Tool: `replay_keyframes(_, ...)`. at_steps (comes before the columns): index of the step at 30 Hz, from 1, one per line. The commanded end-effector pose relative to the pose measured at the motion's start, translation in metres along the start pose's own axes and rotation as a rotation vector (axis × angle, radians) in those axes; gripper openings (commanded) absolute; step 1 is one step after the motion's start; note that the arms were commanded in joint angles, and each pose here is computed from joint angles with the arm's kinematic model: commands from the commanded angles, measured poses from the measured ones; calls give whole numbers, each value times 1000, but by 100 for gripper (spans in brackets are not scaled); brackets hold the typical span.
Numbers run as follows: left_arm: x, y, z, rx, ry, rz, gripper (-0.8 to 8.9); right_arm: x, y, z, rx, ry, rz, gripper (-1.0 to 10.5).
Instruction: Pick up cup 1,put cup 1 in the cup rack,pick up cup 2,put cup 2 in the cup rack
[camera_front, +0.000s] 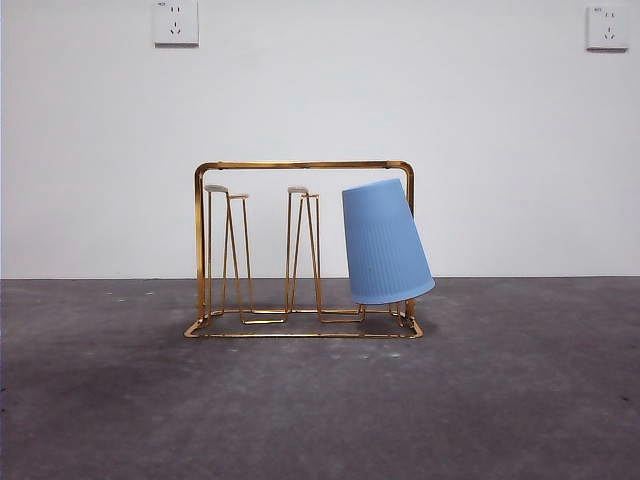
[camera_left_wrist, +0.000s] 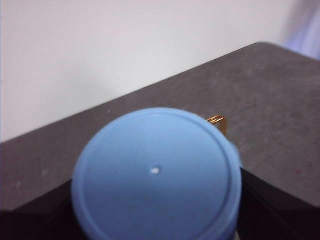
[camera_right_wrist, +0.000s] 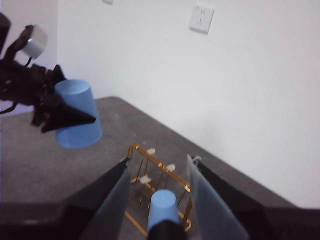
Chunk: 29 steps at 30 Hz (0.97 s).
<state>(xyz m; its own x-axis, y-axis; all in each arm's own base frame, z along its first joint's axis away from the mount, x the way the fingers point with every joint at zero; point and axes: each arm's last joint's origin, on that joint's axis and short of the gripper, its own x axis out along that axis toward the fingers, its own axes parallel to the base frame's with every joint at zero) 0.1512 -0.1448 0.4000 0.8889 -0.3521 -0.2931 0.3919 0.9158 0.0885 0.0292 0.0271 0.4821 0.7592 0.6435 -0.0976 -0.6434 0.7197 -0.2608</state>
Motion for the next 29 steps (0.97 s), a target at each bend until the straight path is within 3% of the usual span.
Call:
replay_keyframes(1, 10, 8, 1, -26, -11, 17, -8, 0, 0, -2, 28, 15, -1, 196)
replay_keyframes(9, 50, 28, -3, -71, 20, 36, -8, 0, 1, -3, 53, 23, 1, 196)
replay_keyframes(18, 96, 20, -12, -85, 28, 45, -7, 0, 1, -3, 70, 24, 0, 195)
replay_keyframes(29, 143, 22, -37, -84, 132, 75, -8, 0, 1, -4, 68, 34, 3, 190)
